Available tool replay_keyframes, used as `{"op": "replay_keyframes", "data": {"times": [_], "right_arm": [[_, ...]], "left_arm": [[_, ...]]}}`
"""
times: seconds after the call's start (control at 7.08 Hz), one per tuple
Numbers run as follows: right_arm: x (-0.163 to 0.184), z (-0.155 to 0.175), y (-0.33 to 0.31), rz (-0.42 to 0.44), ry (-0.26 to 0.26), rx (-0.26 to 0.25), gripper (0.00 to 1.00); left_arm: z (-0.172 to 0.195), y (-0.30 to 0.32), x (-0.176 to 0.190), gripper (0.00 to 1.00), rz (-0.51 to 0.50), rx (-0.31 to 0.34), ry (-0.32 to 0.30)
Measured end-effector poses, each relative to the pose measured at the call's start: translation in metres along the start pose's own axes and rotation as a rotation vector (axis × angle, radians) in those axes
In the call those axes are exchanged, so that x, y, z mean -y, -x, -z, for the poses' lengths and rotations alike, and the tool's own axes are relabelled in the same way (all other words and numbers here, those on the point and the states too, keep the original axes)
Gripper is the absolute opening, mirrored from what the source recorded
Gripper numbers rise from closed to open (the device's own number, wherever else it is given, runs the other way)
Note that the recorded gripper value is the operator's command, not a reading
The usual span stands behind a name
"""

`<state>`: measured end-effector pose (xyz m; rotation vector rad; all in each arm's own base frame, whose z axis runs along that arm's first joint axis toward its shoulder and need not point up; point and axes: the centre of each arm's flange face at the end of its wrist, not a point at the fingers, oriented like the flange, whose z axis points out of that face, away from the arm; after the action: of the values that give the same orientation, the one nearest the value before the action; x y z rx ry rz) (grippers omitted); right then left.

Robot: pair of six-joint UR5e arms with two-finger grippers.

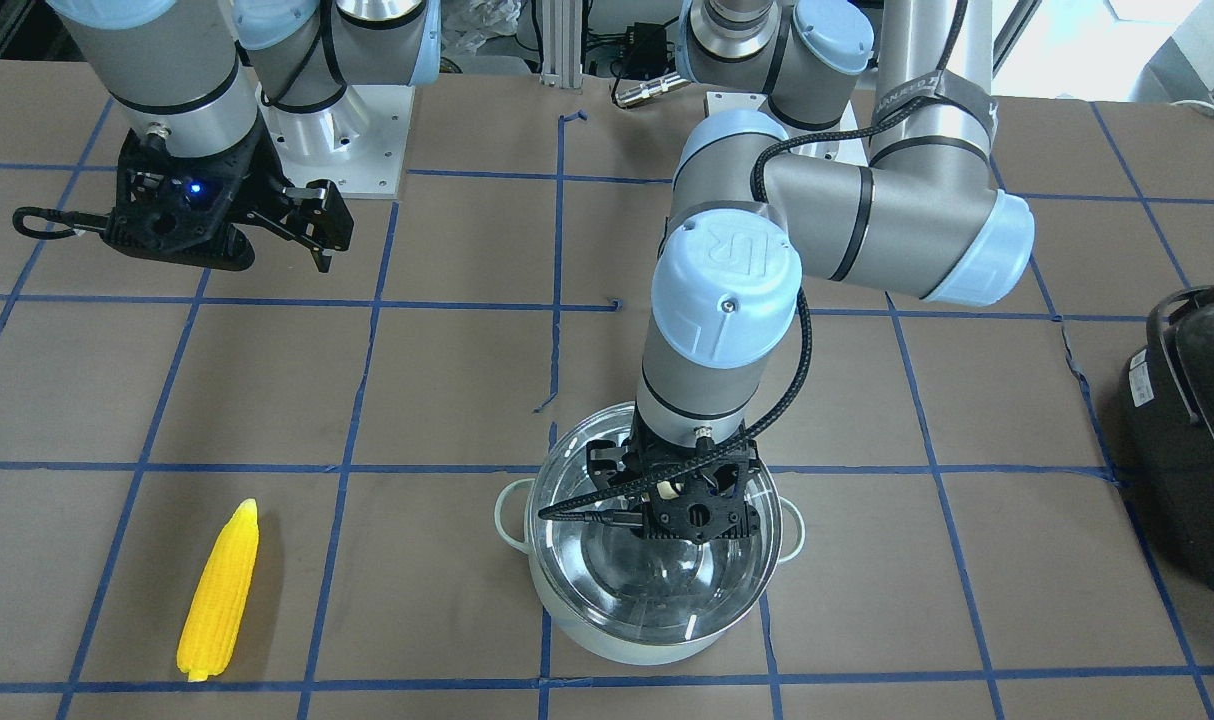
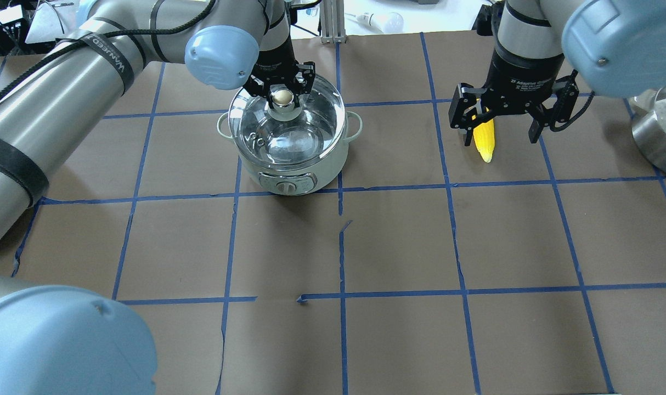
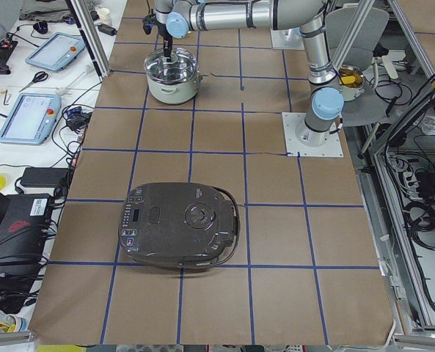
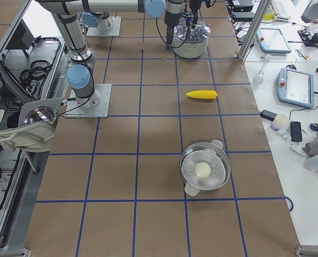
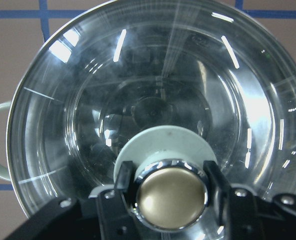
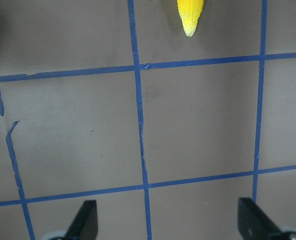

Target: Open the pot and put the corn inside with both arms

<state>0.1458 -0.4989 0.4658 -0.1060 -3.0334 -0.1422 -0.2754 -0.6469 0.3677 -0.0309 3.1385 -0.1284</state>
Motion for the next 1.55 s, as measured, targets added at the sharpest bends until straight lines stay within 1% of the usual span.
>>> {"op": "replay_keyframes", "data": {"times": [0.14, 0.28, 0.42, 0.57, 0.71, 0.99, 1.13, 1.27, 1.41, 1.55], "right_arm": [[0.015, -0.006, 0.0, 0.004, -0.019, 0.007, 1.0], [0.029, -0.013, 0.0, 0.012, -0.036, 0.015, 1.0], [0.035, -0.017, 0.001, 0.021, -0.043, 0.014, 1.0], [0.042, -0.024, 0.002, 0.026, -0.05, 0.013, 1.0], [0.056, -0.035, 0.006, 0.025, -0.072, 0.02, 1.0], [0.092, -0.057, 0.006, 0.001, -0.157, 0.027, 1.0], [0.111, -0.076, 0.006, -0.015, -0.178, 0.028, 1.0], [0.129, -0.095, 0.0, -0.051, -0.191, 0.025, 1.0], [0.145, -0.111, -0.018, -0.102, -0.194, 0.028, 1.0], [0.162, -0.132, -0.044, -0.149, -0.187, 0.032, 1.0]], "left_arm": [[0.018, 0.009, 0.002, 0.0, 0.008, -0.004, -0.022], [0.036, 0.032, 0.007, 0.0, 0.002, -0.007, -0.035], [0.051, 0.069, 0.013, 0.0, -0.034, -0.001, -0.035], [0.063, 0.112, 0.017, 0.0, -0.078, 0.009, -0.026], [0.076, 0.153, 0.016, 0.0, -0.104, 0.022, -0.01], [0.102, 0.216, -0.002, 0.0, -0.118, 0.041, 0.049], [0.095, 0.25, -0.009, 0.0, -0.124, 0.037, 0.079], [0.067, 0.291, -0.011, 0.0, -0.15, 0.033, 0.082], [0.033, 0.328, -0.013, 0.0, -0.165, 0.041, 0.062], [-0.006, 0.348, -0.021, 0.0, -0.158, 0.049, 0.058]]}}
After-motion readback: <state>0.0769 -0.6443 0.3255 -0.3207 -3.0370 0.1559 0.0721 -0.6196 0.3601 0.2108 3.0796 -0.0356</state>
